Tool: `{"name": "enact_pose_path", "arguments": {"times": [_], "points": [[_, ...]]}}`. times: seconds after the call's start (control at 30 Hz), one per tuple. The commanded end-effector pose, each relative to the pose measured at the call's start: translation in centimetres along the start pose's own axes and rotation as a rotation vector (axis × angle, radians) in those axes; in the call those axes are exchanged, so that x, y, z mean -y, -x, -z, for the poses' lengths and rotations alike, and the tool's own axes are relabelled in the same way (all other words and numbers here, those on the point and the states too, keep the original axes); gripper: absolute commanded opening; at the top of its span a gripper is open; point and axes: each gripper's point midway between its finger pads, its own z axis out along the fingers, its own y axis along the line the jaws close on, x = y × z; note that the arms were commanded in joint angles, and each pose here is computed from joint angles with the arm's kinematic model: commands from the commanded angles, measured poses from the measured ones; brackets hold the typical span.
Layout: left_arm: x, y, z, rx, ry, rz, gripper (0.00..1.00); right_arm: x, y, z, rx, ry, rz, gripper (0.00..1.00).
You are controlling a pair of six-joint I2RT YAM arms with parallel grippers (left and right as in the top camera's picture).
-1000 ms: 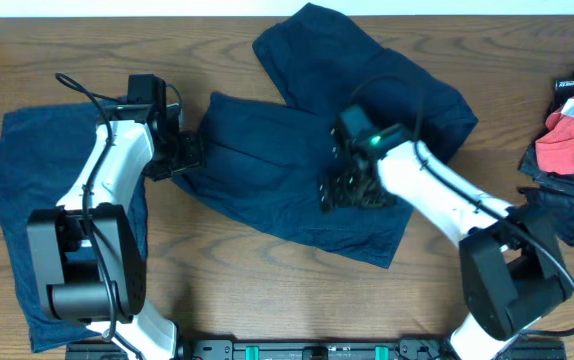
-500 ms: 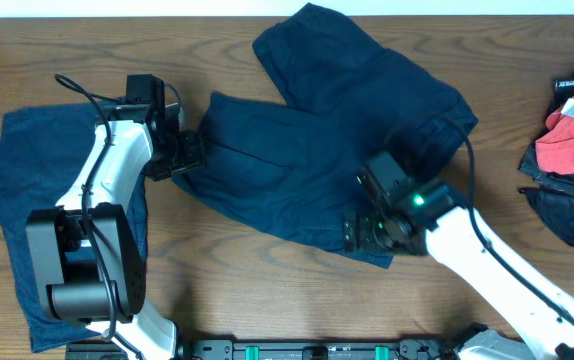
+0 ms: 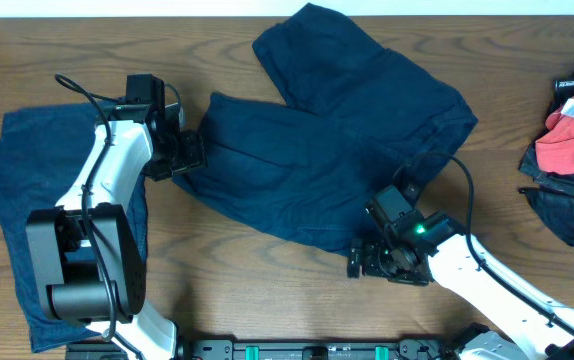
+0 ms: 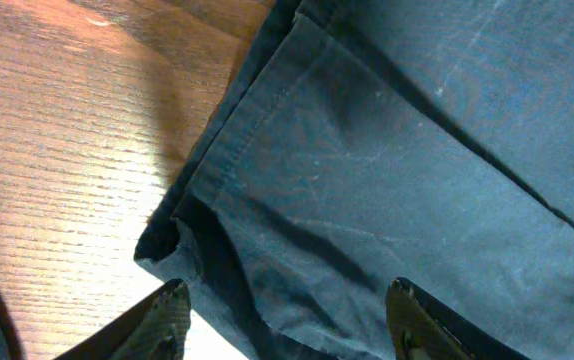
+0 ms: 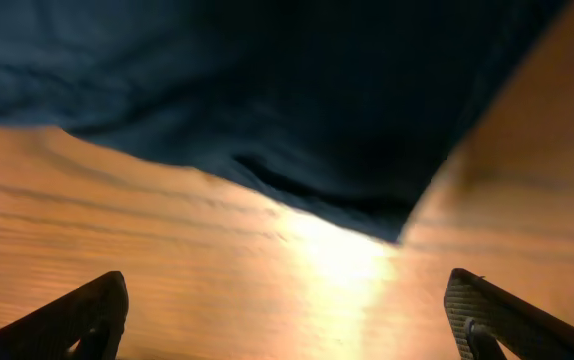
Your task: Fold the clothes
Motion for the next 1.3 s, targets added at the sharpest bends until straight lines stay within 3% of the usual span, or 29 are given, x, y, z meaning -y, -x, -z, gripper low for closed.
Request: {"name": "enact_pose_path", "arguments": {"times": [0.0, 0.23, 0.4, 0.47, 0.5, 0.53, 0.63, 0.87, 1.27], "points": [[0.1, 0.2, 0.4, 0.009, -0.006, -0.007, 0.64, -0.5, 0.3, -0.2, 0.023, 0.023, 0.003, 0.97], [0.0, 0.0, 0.4, 0.001, -0.005, -0.005, 0.65, -0.1, 1.4, -1.4, 0.053, -0.008, 0.001, 0.92], [0.0, 0.0, 0.4, -0.001, -0.004, -0.005, 0.64, 0.4, 1.2, -2.9, 0.010, -0.044, -0.008, 0.78], [0.0, 0.0, 0.4, -0.001, -0.004, -0.005, 0.65, 0.4, 1.3, -3.4, 0.003, -0.050, -0.009, 0.50], [0.0, 0.0, 0.4, -0.001, -0.004, -0.005, 0.64, 0.4, 1.3, -3.6, 0.002, -0.050, -0.009, 0.17], [0.0, 0.0, 0.4, -0.001, -0.004, -0.005, 0.64, 0.4, 1.4, -3.8, 0.002, -0.051, -0.009, 0.01], [0.0, 0.1, 0.4, 0.003, -0.004, -0.019, 0.64, 0.2, 1.6, -3.8, 0.009, -0.045, -0.007, 0.01], [-1.4, 1.1, 0.5, 0.046, 0.065, -0.046, 0.80, 0.3, 1.5, -3.8, 0.006, -0.047, -0.008, 0.01], [-4.1, 0.1, -0.5, 0.002, 0.012, 0.058, 0.81, 0.3, 1.5, -3.8, 0.006, -0.048, -0.001, 0.01]]}}
